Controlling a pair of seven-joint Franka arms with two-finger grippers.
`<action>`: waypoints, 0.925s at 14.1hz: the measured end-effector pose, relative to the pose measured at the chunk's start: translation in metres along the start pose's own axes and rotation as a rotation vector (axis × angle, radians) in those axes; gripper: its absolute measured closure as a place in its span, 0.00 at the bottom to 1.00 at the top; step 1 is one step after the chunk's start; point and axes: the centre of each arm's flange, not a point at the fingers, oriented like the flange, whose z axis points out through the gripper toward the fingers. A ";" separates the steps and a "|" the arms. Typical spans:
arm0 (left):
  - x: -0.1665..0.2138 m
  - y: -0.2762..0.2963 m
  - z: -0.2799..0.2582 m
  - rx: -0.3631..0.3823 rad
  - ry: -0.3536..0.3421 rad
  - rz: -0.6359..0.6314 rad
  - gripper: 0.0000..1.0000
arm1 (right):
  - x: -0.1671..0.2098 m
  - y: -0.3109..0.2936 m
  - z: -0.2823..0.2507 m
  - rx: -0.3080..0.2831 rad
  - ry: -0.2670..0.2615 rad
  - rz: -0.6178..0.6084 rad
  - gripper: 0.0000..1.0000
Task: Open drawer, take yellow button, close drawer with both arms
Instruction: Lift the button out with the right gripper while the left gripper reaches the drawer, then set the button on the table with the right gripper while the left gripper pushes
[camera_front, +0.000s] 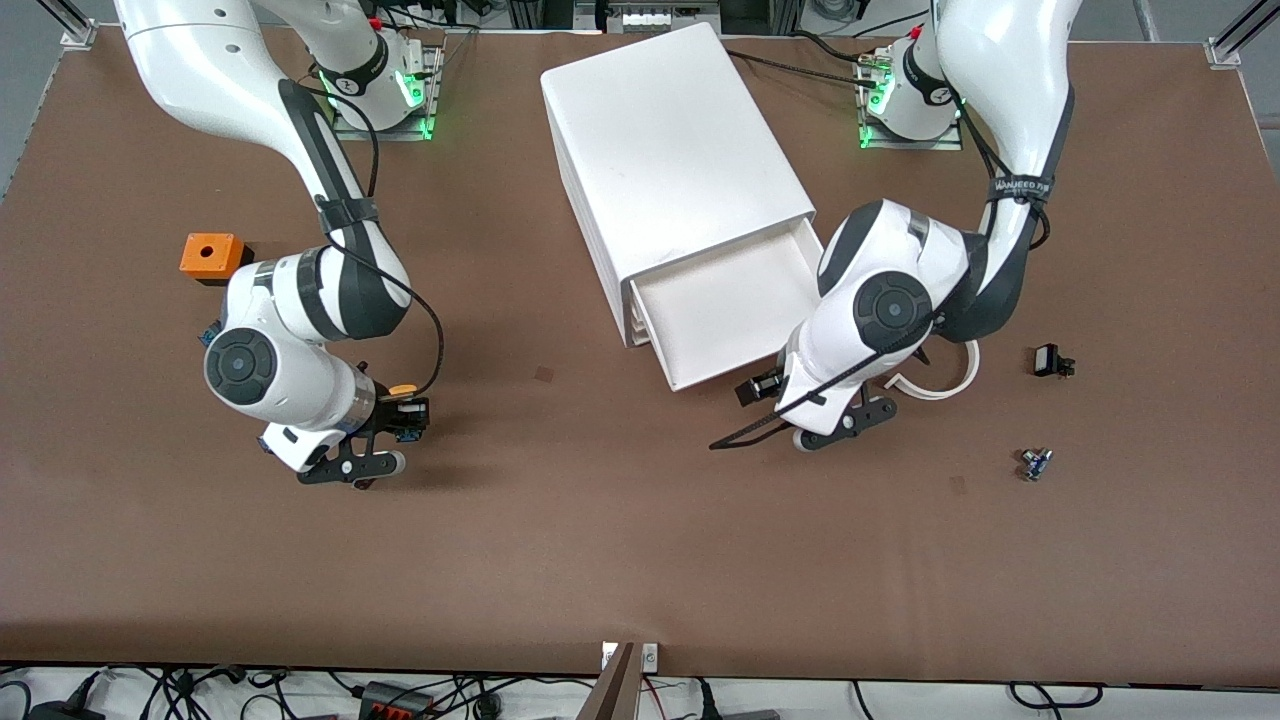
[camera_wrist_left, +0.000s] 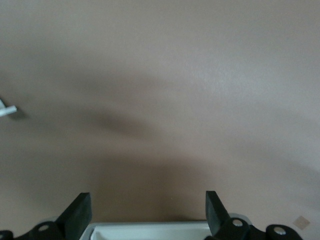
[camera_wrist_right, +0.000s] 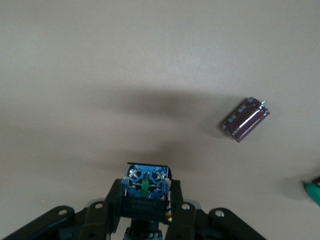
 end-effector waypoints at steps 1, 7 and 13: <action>-0.010 0.002 -0.002 0.000 -0.006 -0.011 0.00 | -0.006 0.002 0.009 -0.001 0.004 0.003 0.59; -0.048 -0.004 0.022 0.055 -0.057 -0.003 0.00 | -0.045 0.003 0.061 -0.005 0.070 -0.014 0.59; -0.104 0.005 0.029 0.077 -0.097 0.034 0.00 | -0.066 0.006 0.080 -0.011 0.094 -0.030 0.44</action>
